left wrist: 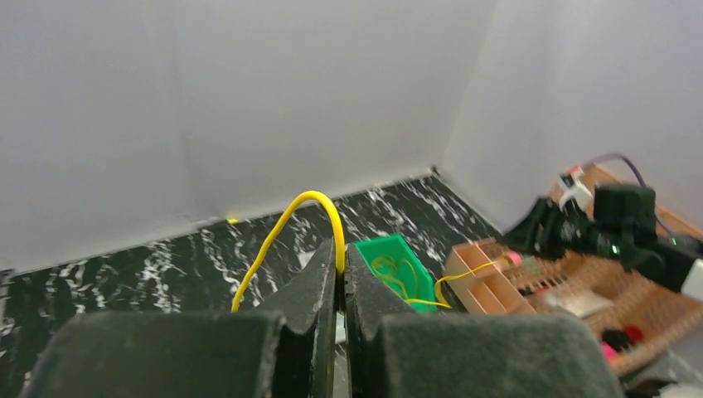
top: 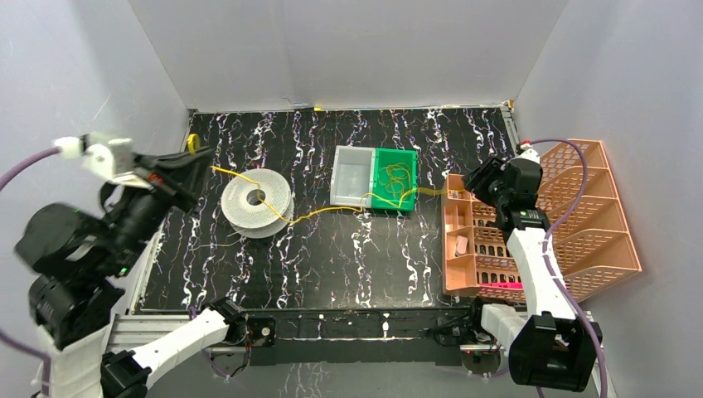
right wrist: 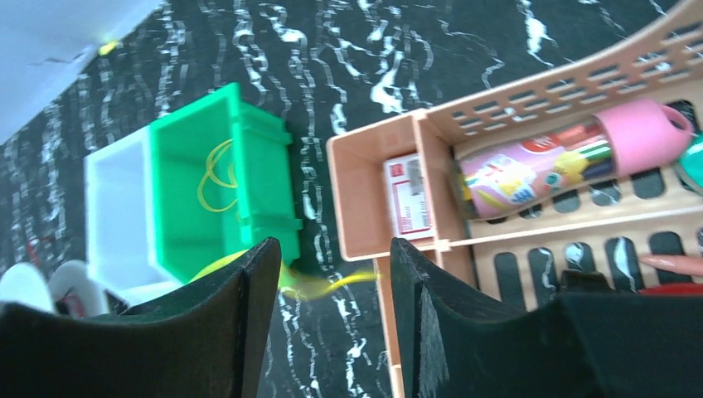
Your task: Wrap the cables
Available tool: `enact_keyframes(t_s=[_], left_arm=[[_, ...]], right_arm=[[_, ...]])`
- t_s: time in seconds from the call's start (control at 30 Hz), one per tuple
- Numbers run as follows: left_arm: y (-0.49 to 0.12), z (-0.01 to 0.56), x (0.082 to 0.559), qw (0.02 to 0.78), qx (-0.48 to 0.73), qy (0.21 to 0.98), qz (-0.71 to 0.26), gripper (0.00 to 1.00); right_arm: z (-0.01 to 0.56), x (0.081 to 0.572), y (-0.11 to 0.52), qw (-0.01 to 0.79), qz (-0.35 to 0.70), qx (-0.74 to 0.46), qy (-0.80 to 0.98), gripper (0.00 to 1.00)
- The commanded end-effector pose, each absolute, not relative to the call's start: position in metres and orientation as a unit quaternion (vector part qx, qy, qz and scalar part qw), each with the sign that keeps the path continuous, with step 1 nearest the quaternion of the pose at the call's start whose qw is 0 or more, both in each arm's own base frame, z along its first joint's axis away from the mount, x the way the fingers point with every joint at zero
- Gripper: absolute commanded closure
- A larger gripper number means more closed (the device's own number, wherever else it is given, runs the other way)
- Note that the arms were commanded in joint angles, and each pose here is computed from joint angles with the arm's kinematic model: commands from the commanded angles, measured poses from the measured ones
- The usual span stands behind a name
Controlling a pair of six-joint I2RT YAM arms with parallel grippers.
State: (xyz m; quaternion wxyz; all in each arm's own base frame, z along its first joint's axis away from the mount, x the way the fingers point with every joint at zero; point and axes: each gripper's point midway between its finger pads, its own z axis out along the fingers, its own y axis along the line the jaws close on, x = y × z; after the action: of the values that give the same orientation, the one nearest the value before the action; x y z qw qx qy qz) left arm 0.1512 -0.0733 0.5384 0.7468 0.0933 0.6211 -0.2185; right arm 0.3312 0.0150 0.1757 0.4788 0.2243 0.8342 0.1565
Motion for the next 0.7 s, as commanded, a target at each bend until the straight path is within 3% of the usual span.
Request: enact_keyframes(t_s=[0.0,0.2,0.67], left_arm=[[-0.127,0.523,0.153,0.693,0.178,0.636,-0.288,1.00],[-0.162,0.511,0.151,0.645,0.235,0.644,-0.336,1.00],[-0.213,0.479,0.150,0.556,0.310,0.654,-0.409,1.00]], right_arm=[[0.231,0.333,0.045,0.520,0.226,0.148,0.810,0.39],[0.267,0.321,0.091,0.522,0.333,0.053,0.783,0.34],[0.328,0.259,0.202,0.538,0.465,-0.171,0.682,0.32]])
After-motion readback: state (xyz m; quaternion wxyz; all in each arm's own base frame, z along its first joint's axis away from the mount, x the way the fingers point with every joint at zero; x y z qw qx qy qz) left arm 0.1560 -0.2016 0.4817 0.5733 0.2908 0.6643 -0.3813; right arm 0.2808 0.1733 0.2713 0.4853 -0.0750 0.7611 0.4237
